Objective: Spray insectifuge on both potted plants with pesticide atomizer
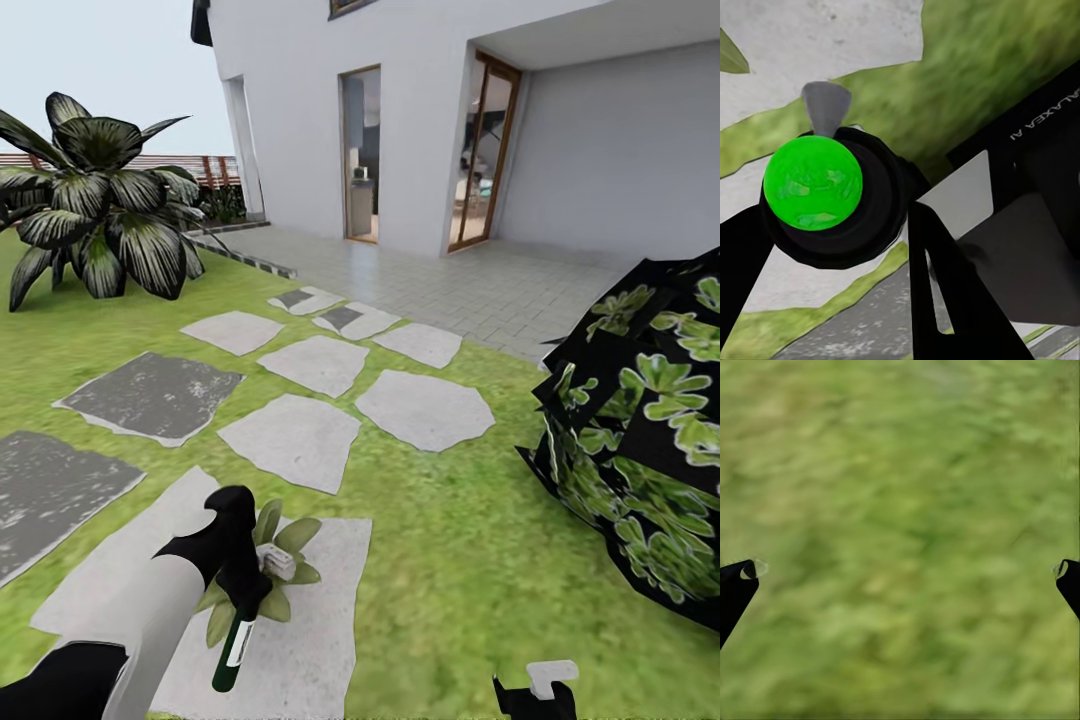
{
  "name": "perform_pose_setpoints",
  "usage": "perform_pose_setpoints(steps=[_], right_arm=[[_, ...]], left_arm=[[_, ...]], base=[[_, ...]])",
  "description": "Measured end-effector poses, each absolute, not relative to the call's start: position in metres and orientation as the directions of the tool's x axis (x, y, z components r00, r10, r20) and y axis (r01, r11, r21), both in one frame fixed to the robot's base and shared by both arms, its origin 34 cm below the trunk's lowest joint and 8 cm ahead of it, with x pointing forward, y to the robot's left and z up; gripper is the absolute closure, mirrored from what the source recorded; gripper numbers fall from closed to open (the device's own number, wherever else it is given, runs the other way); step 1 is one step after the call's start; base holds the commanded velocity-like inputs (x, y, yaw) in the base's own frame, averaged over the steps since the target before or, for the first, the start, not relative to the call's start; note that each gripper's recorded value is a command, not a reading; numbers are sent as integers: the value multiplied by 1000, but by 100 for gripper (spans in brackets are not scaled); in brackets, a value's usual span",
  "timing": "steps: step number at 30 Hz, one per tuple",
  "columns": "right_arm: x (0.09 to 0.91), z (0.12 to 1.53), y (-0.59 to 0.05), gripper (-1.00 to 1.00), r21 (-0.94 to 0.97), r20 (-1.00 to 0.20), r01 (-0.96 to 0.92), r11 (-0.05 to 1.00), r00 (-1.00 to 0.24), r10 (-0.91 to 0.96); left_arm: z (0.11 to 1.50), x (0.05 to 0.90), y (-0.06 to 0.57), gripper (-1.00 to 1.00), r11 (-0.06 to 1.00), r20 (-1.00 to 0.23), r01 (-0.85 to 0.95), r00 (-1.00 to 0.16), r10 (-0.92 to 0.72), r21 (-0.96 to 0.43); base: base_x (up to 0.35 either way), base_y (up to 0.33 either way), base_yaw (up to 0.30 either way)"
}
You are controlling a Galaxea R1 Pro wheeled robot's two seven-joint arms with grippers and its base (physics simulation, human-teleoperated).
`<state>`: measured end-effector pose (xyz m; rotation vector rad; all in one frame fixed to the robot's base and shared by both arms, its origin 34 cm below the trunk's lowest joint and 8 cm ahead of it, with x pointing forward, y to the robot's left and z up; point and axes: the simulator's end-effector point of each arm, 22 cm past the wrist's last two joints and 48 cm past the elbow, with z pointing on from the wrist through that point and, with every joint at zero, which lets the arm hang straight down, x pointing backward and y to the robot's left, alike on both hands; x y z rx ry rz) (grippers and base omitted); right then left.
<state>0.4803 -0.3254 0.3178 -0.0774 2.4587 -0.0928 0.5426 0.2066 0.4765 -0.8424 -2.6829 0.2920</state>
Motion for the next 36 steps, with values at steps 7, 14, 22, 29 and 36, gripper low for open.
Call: perform_pose_setpoints(steps=[7,14,22,29,36], right_arm=[[474,299,-325,-100,-86,-618,-33,996,-782,-80],[473,298,-325,-100,-86,-616,-33,996,-784,-79],[473,298,-325,-100,-86,-616,-33,996,-784,-79],[473,298,-325,-100,-86,-616,-33,996,-784,-80],[473,298,-325,-100,-86,-616,-33,996,-784,-79]], left_arm=[[457,538,209,100,806,245,521,-773,585,-282],[452,534,225,100,818,268,510,-776,571,-267],[441,530,247,100,833,287,512,-782,553,-210],[440,527,251,100,837,293,506,-784,547,-207],[445,538,244,100,833,270,516,-788,553,-199]], base=[[0,0,0],[0,0,0],[0,0,0],[0,0,0],[0,0,0]])
